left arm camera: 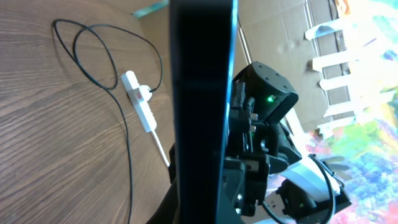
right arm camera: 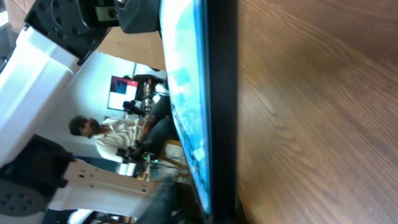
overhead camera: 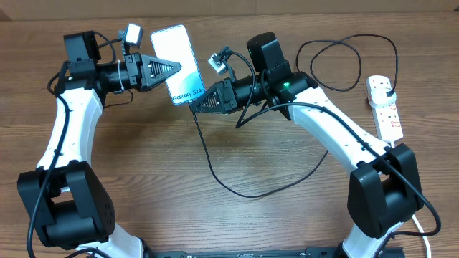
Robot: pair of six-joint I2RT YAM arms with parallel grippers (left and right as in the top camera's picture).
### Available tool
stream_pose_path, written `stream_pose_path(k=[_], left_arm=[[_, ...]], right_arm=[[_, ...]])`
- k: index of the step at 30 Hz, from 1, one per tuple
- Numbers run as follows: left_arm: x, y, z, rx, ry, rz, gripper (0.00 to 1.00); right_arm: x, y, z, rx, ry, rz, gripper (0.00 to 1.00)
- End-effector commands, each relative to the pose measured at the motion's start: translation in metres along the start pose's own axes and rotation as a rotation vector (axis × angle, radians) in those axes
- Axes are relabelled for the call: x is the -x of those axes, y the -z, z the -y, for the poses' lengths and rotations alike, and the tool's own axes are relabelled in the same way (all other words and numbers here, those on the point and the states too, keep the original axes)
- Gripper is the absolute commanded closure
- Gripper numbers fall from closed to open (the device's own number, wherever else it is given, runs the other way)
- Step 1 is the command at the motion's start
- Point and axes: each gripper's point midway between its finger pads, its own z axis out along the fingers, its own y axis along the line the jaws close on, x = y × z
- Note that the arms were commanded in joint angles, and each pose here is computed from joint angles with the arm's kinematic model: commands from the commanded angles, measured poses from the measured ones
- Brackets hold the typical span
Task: Plug charger to phone and switch on socket
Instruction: 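Push the plug into the phone's bottom port with the right gripper, then lower the phone with attached cable onto the table and release both grippers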
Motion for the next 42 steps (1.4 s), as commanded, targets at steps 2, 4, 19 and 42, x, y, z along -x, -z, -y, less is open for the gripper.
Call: stream_pose_path(k=[2, 4, 19, 42], left_arm=[[0.000, -0.008, -0.005, 0.063, -0.020, 0.005, 0.96], [-0.002, -0.007, -0.017, 0.125, 0.003, 0.018, 0.96], [-0.077, -0.006, -0.119, 0.659, 0.187, -0.131, 0.95], [-0.137, -0.069, -0.224, 0.694, 0.376, -0.318, 0.37]], right_arm=[[0.011, 0.019, -0.015, -0.010, 0.020, 0.044, 0.48], [0.011, 0.023, -0.011, -0.019, -0.002, 0.047, 0.37], [-0.030, 0.108, 0.125, -0.735, -0.445, 0.166, 0.00], [-0.076, 0.142, 0.147, -0.978, -0.587, 0.092, 0.00]])
